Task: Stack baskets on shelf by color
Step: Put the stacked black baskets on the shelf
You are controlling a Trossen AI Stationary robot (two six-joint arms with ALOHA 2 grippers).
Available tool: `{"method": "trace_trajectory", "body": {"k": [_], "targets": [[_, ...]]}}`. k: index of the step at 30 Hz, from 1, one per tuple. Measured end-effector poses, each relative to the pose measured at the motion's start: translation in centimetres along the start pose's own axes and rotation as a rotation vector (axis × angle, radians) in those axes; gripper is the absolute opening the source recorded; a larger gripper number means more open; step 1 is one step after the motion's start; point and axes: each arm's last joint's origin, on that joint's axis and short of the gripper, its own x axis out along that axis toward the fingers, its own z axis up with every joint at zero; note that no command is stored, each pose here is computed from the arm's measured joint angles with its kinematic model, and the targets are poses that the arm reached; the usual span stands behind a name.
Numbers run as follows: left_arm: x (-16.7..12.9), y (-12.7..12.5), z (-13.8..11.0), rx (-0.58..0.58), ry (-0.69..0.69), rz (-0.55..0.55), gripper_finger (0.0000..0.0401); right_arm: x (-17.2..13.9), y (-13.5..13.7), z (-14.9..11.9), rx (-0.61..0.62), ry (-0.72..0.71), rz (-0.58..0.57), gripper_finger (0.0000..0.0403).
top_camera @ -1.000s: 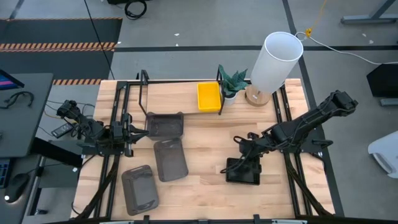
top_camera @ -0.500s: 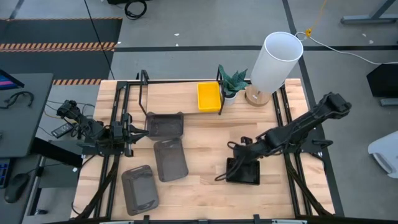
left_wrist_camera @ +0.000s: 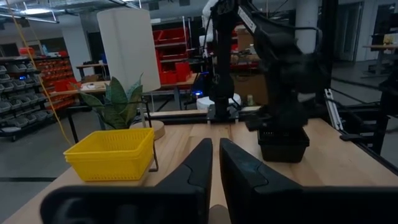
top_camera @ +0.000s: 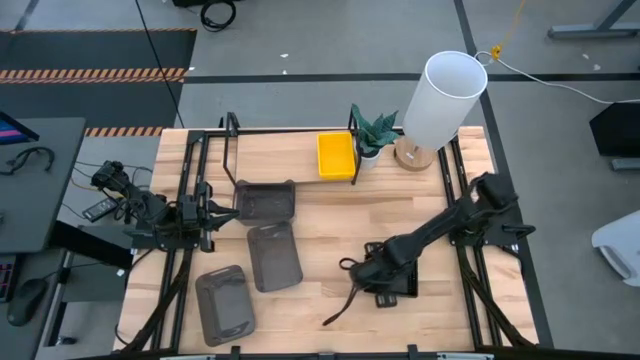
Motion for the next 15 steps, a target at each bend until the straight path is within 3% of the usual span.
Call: {"method": "trace_trajectory", "body": {"k": [8, 15], "targets": [[0.0, 0.0, 0.0, 0.0, 0.0, 0.0, 0.0028, 0.9, -1.5, 2.8, 0.137, -0.065, -0.027, 0.0089], [0.0, 0.0, 0.0, 0.0, 0.001, -0.001, 0.0038, -0.9, -4.4, 4.8, 0.248, -0.278, -0.14, 0.0089]]}}
